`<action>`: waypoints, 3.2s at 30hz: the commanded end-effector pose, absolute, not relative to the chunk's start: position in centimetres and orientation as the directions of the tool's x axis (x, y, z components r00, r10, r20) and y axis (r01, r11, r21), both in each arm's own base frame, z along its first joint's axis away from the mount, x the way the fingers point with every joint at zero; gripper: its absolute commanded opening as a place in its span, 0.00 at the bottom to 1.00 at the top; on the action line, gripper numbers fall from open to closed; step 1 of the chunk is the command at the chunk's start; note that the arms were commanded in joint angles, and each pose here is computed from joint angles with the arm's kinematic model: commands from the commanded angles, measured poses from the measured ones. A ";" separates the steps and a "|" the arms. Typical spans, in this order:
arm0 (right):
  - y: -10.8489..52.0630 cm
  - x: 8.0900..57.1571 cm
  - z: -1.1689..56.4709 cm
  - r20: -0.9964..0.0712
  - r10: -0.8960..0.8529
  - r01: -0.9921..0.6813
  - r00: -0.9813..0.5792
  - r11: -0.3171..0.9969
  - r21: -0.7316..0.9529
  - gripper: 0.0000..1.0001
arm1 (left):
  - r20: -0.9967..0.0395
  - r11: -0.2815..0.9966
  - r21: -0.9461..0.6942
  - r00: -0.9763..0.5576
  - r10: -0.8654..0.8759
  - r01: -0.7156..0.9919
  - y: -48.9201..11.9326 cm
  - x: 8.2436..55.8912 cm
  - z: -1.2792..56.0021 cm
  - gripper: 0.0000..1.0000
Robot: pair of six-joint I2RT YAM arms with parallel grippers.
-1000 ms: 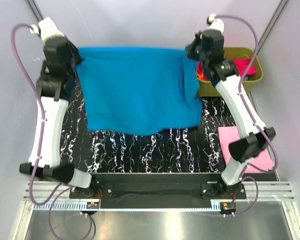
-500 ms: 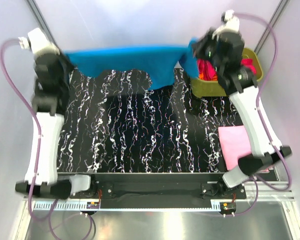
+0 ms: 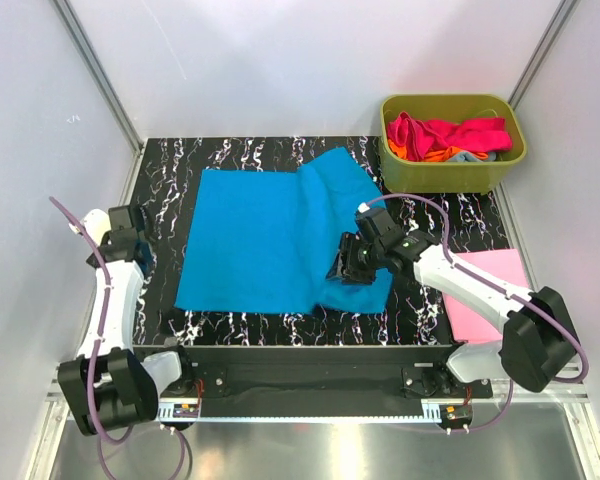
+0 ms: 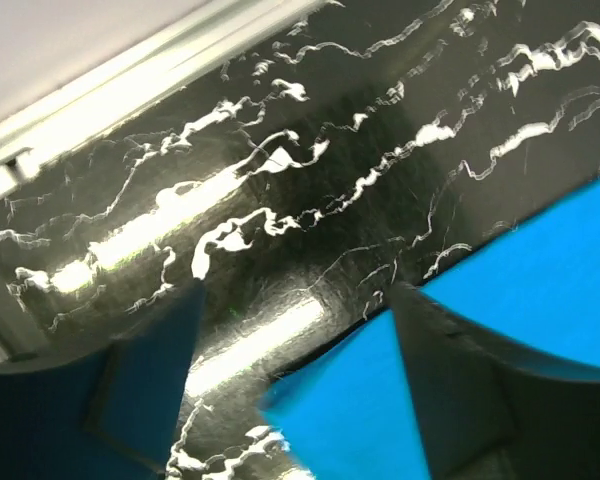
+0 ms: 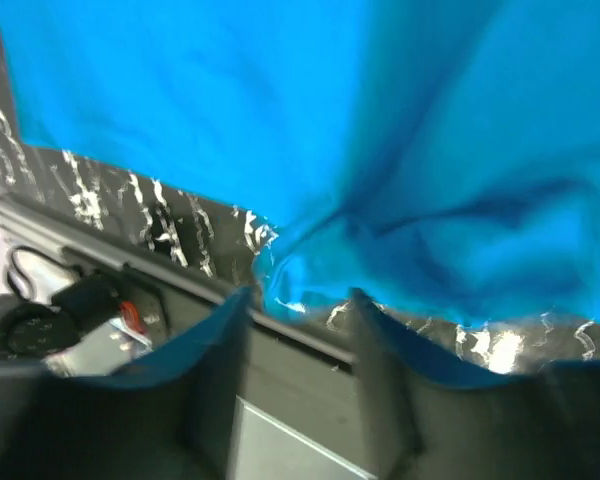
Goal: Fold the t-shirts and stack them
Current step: Flatten the tshirt out
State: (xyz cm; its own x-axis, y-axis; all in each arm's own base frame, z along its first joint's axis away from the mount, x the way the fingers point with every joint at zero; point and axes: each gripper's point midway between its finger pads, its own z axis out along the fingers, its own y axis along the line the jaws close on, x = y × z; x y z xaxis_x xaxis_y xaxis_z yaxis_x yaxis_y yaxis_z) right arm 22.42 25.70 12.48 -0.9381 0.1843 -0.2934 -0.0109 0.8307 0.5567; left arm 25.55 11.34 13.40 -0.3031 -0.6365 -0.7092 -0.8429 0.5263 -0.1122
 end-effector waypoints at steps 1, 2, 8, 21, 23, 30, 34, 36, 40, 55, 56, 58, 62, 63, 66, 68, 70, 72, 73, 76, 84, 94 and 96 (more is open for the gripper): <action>26.7 22.3 15.1 -0.321 0.168 -0.084 -0.932 0.761 0.643 0.60 | -0.739 0.463 -0.202 -0.176 -0.650 -0.863 12.5 27.4 17.0 0.90; 26.2 22.4 14.9 -0.327 0.178 -0.077 -0.928 0.769 0.635 0.66 | -0.738 0.462 -0.208 -0.172 -0.652 -0.862 12.5 27.7 17.5 0.94; 20.4 25.3 15.3 -0.374 0.335 0.054 -0.865 0.802 0.595 0.68 | -0.586 0.612 -0.380 -0.332 -0.739 -0.694 6.9 31.8 16.1 0.85; 15.7 25.4 9.1 -0.278 0.372 0.234 -0.885 0.874 0.426 0.65 | -0.298 0.817 -0.529 -0.852 -0.431 -0.228 -12.7 31.2 6.7 0.71; 15.7 26.4 8.2 -0.293 0.360 0.226 -0.886 0.886 0.405 0.65 | -0.263 0.822 -0.517 -0.869 -0.419 -0.239 -12.9 31.6 5.5 0.70; 15.7 32.6 6.0 -0.374 0.261 0.160 -0.890 0.947 0.280 0.62 | -0.197 0.811 -0.459 -0.850 -0.489 -0.361 -11.2 32.5 3.0 0.70; 16.8 35.8 5.6 -0.394 0.251 0.149 -0.884 0.951 0.271 0.61 | -0.125 0.776 -0.451 -0.830 -0.544 -0.441 -9.7 32.4 1.2 0.70; 16.5 36.9 4.2 -0.393 0.248 0.168 -0.886 0.959 0.227 0.61 | -0.106 0.754 -0.461 -0.814 -0.570 -0.468 -8.9 33.0 1.0 0.70; 17.3 40.5 3.5 -0.421 0.243 0.171 -0.874 0.964 0.203 0.61 | -0.123 0.751 -0.467 -0.806 -0.579 -0.468 -8.1 34.9 1.1 0.70; 17.3 54.1 7.7 -0.603 0.008 0.051 -0.798 0.997 -0.054 0.68 | -0.285 0.785 -0.439 -0.760 -0.584 -0.438 -5.1 39.1 6.5 0.70; 17.1 53.9 9.9 -0.626 0.023 0.061 -0.779 0.997 -0.040 0.71 | -0.318 0.798 -0.402 -0.749 -0.582 -0.449 -4.2 38.6 6.8 0.70; 16.9 52.8 11.2 -0.623 0.054 0.082 -0.781 0.996 -0.017 0.73 | -0.393 0.810 -0.386 -0.715 -0.578 -0.442 -3.3 37.2 9.8 0.70; 16.1 47.5 13.8 -0.592 0.099 0.092 -0.800 0.995 0.043 0.76 | -0.497 0.784 -0.289 -0.614 -0.613 -0.549 0.0 32.3 11.6 0.70; 16.1 46.7 14.3 -0.593 0.112 0.093 -0.797 0.994 0.063 0.77 | -0.465 0.756 -0.245 -0.610 -0.641 -0.607 0.7 29.7 9.9 0.70; 16.6 42.7 15.8 -0.582 0.141 0.057 -0.801 0.985 0.161 0.80 | -0.486 0.674 -0.236 -0.515 -0.706 -0.700 3.0 26.3 9.7 0.68; 17.1 39.9 16.9 -0.564 0.175 0.040 -0.807 0.969 0.243 0.81 | -0.435 0.614 -0.215 -0.489 -0.756 -0.759 4.0 23.9 7.7 0.65; 17.6 37.6 16.0 -0.532 0.191 0.038 -0.825 0.958 0.285 0.80 | -0.384 0.568 -0.204 -0.468 -0.796 -0.797 4.2 22.9 6.4 0.63; 18.2 35.7 16.9 -0.526 0.212 0.021 -0.824 0.939 0.345 0.79 | -0.333 0.520 -0.196 -0.443 -0.833 -0.831 4.9 22.6 5.5 0.60; 18.0 34.4 15.5 -0.495 0.214 0.033 -0.842 0.937 0.348 0.78 | -0.328 0.509 -0.192 -0.434 -0.839 -0.839 5.3 22.7 5.4 0.59; 17.8 31.8 14.3 -0.450 0.236 0.049 -0.861 0.920 0.388 0.71 | -0.293 0.489 -0.162 -0.432 -0.853 -0.857 6.2 22.8 4.7 0.58; 16.6 28.0 12.5 -0.426 0.258 0.071 -0.867 0.910 0.407 0.67 | -0.226 0.460 -0.173 -0.420 -0.879 -0.871 5.6 23.2 2.6 0.56; 15.3 26.6 11.3 -0.435 0.239 0.069 -0.868 0.926 0.371 0.66 | -0.192 0.463 -0.170 -0.432 -0.881 -0.870 5.5 24.1 0.7 0.51; 15.3 26.5 11.1 -0.430 0.242 0.074 -0.870 0.925 0.372 0.66 | -0.191 0.464 -0.158 -0.434 -0.881 -0.872 5.7 24.3 0.4 0.48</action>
State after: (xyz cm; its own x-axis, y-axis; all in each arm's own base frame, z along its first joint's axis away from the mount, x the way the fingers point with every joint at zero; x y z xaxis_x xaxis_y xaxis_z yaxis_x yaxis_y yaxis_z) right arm 26.11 15.11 10.41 -0.8872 0.2423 -0.3925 0.0967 0.9297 0.3554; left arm 22.69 5.26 1.41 -0.4423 -0.8787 -0.1795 -0.8745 0.4670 -0.1314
